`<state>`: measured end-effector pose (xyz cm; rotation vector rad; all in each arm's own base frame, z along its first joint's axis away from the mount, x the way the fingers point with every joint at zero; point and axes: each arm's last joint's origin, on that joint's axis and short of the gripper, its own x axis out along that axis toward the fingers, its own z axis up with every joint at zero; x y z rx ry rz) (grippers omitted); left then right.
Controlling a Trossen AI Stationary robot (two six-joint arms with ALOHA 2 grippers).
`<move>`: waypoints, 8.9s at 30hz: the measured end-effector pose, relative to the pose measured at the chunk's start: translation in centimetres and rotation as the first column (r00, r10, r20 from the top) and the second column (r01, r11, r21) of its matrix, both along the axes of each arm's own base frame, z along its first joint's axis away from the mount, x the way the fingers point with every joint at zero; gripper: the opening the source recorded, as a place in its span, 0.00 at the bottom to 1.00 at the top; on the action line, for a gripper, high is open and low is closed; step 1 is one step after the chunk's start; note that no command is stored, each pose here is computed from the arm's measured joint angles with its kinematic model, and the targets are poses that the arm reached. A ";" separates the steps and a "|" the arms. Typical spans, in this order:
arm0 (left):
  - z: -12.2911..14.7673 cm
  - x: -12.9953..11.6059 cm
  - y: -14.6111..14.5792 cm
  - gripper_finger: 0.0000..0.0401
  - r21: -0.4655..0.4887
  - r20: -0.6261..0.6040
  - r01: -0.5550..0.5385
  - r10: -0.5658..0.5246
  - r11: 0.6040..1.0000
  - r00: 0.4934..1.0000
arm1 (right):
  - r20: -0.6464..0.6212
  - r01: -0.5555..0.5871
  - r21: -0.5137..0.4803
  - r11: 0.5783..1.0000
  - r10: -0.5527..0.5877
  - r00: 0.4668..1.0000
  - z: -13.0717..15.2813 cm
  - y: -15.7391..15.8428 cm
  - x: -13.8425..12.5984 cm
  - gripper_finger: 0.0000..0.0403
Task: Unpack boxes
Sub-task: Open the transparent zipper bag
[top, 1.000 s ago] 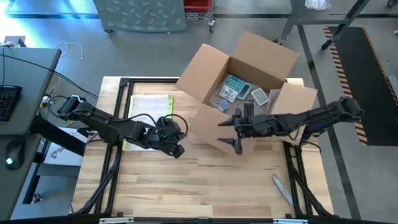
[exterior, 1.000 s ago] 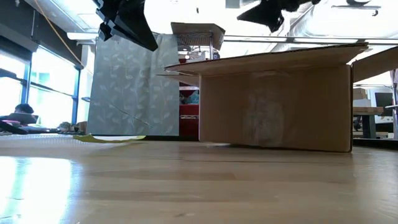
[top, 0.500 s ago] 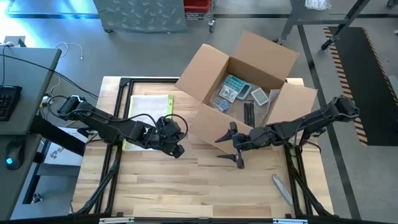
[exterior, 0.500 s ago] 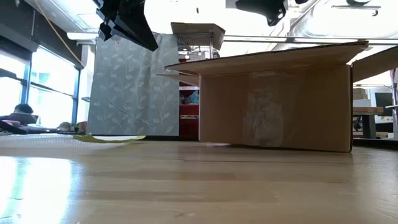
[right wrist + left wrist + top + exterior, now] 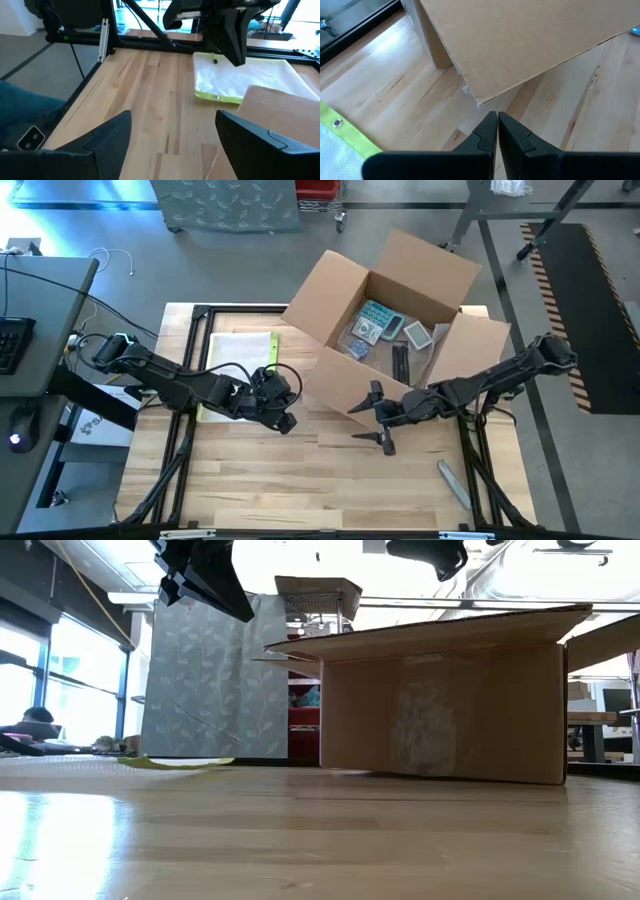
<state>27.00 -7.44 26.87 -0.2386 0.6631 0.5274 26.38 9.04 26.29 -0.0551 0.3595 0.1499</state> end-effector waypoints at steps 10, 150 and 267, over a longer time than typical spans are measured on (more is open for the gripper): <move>0.0 0.0 0.0 0.00 -0.001 0.001 0.000 0.000 1.000 1.000 | 0.034 0.015 -0.084 0.996 -0.012 0.999 0.2 -1.1 0.4 0.68; -7.8 -2.8 -17.5 0.03 0.067 -0.159 0.404 -0.390 0.912 0.907 | -0.519 -0.036 -0.278 0.960 -0.118 0.847 -12.7 12.0 13.9 0.01; -4.5 -0.6 -24.0 0.35 0.338 0.248 0.056 -0.146 0.940 0.958 | 0.047 0.300 0.054 0.952 -0.303 0.952 -3.2 17.9 10.7 0.00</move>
